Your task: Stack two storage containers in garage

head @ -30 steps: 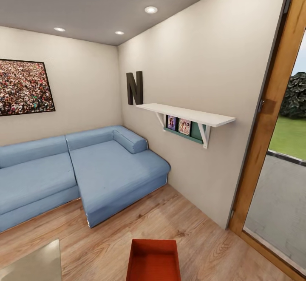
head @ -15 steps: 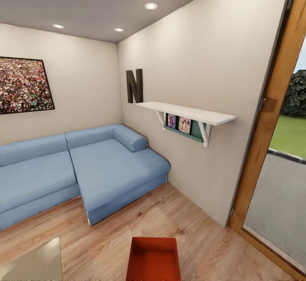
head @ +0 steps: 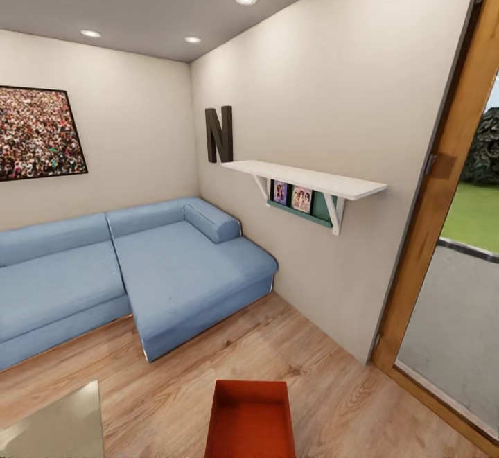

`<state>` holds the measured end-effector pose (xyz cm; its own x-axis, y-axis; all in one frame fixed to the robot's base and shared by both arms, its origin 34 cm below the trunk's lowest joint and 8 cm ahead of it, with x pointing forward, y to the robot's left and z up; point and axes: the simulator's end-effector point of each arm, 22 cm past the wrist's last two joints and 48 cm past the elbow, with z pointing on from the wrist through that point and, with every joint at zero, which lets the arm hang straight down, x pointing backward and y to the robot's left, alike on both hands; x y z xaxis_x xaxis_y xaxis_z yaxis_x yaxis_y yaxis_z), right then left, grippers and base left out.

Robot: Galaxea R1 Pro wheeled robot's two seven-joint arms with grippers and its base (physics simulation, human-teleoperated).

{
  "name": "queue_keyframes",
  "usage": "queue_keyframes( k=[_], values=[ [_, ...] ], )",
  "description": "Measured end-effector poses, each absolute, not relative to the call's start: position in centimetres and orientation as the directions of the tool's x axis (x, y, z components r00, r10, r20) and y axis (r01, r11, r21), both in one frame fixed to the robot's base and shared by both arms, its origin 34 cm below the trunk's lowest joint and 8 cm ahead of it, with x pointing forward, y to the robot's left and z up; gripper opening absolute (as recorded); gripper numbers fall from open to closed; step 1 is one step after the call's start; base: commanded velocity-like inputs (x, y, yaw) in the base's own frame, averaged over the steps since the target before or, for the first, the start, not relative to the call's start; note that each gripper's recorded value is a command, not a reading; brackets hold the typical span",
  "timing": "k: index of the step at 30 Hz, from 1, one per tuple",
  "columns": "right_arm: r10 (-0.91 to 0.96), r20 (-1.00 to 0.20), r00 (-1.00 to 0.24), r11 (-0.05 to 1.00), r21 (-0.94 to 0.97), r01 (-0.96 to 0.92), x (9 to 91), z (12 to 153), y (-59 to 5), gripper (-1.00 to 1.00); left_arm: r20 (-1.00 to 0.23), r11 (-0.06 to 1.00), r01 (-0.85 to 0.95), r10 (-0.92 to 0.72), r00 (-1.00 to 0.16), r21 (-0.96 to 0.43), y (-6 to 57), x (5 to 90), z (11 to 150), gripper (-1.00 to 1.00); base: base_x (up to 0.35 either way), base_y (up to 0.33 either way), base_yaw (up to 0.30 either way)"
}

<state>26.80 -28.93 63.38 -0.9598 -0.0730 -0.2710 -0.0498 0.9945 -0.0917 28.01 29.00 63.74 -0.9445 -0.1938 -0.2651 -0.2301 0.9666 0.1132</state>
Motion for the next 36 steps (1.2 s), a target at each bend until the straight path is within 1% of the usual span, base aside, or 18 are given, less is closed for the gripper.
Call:
queue_keyframes(
  k=[36],
  values=[
    [-0.069,-0.217,-0.974,0.995,-0.09,-0.051,24.7,62.5,-29.0,1.0,-0.21,0.968,-0.22,-0.193,-0.959,0.119,28.5,25.9,62.8,1.0,0.0,0.0,0.0]
  ],
)
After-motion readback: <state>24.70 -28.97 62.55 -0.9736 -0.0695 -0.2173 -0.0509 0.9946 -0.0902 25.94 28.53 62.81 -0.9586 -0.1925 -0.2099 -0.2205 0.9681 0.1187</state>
